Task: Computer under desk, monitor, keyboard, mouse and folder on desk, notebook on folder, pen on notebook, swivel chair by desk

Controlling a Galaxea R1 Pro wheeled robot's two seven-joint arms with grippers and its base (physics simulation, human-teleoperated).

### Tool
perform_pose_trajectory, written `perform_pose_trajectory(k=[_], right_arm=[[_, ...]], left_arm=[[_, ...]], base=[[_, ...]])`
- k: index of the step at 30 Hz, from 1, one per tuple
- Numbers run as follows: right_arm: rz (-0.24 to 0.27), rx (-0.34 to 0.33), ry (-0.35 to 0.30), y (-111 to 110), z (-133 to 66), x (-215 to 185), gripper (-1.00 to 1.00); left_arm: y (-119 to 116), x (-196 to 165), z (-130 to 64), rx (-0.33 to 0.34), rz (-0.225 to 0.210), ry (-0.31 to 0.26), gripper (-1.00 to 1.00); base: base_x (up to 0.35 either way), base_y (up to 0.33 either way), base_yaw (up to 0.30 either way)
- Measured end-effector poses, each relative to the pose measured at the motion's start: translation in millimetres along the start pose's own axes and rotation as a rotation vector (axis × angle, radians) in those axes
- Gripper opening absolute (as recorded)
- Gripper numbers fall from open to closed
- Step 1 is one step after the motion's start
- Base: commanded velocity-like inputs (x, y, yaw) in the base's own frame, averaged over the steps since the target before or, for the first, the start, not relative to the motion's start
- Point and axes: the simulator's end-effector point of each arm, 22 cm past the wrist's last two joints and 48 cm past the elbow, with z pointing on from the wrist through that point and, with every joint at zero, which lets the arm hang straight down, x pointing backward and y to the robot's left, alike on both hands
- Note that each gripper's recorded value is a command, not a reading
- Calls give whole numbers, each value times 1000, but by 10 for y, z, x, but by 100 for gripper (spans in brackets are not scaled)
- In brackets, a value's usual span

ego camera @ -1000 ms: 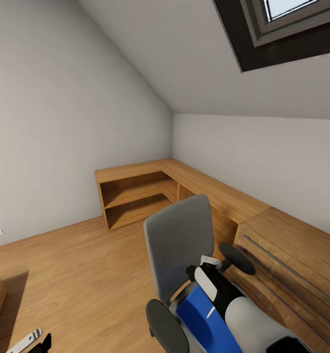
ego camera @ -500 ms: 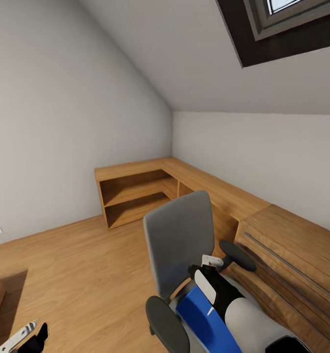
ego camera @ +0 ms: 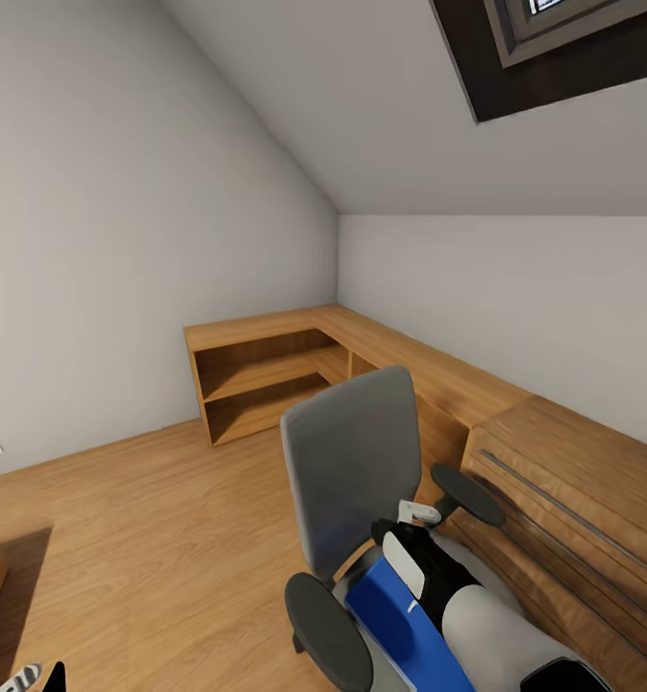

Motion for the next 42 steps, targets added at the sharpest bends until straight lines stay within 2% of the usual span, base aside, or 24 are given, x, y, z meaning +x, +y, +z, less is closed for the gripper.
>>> perform_pose_trajectory(k=[9,15,26,33,42], right_arm=[[-1,36,24,-161,178,261,100],[-2,120,28,-378,251,339,100],[-1,142,28,-515,414,465,100],[8,169,27,-757,549,521,100],[10,147,28,-826,706,625,100]], left_arm=[[45,135,61,-1,0,-1,100],[74,225,108,-1,0,-2,100],[133,397,194,-1,0,-4,100],[174,515,249,-2,-2,-3,100],[225,669,319,-2,-1,-3,100]], base=[[0,0,0],[0,0,0],[0,0,0],[0,0,0],[0,0,0]])
